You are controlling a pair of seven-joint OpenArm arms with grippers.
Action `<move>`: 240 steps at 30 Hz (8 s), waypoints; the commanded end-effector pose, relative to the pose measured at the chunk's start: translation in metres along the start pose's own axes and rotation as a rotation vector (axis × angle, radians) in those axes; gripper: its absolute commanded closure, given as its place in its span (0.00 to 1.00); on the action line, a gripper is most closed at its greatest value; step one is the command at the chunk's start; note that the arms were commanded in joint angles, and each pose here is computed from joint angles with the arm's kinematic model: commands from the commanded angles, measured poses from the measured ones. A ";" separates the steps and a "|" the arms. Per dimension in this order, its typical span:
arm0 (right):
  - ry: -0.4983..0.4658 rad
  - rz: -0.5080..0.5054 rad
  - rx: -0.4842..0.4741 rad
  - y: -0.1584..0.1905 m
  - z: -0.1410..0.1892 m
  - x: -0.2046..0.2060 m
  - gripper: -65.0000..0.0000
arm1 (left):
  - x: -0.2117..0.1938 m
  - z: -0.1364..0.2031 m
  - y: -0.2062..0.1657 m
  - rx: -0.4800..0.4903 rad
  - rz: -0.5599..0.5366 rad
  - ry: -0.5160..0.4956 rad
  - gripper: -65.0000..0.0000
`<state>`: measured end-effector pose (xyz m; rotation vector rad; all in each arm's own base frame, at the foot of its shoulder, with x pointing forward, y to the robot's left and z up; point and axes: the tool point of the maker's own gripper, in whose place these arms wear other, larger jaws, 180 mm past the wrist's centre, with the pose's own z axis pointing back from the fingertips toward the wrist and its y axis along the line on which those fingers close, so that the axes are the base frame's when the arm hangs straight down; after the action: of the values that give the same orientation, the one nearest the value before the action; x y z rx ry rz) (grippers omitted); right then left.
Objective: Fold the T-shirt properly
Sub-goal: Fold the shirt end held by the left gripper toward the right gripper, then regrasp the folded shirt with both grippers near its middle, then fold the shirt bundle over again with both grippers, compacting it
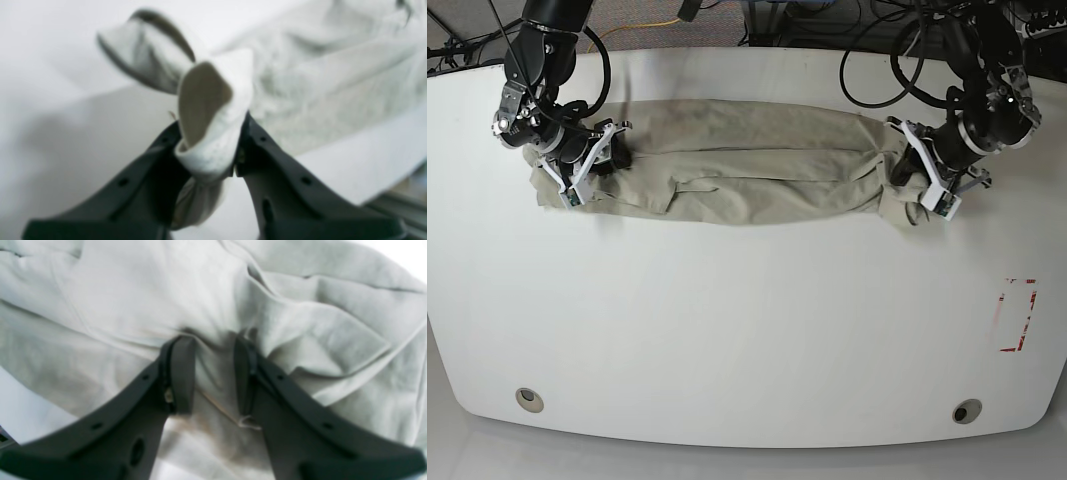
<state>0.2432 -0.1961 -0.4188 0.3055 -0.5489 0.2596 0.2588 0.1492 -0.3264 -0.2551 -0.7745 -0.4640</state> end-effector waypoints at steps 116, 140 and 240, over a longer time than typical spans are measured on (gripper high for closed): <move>-0.206 -0.232 -0.256 -0.069 0.106 0.034 1.00 | -0.032 -0.075 -0.036 -0.067 -0.051 0.127 0.63; -0.397 -0.138 0.336 0.120 0.058 0.083 1.00 | -0.047 -0.069 -0.022 -0.046 -0.075 0.177 0.63; -0.359 0.243 0.441 0.150 -0.016 0.171 0.65 | 0.070 -0.038 -0.039 -0.036 -0.213 -0.159 0.63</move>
<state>0.3271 -0.0250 -0.3228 0.6998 -0.8227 0.5751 0.3019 0.0949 -0.3154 -0.2220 -0.8966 -0.6289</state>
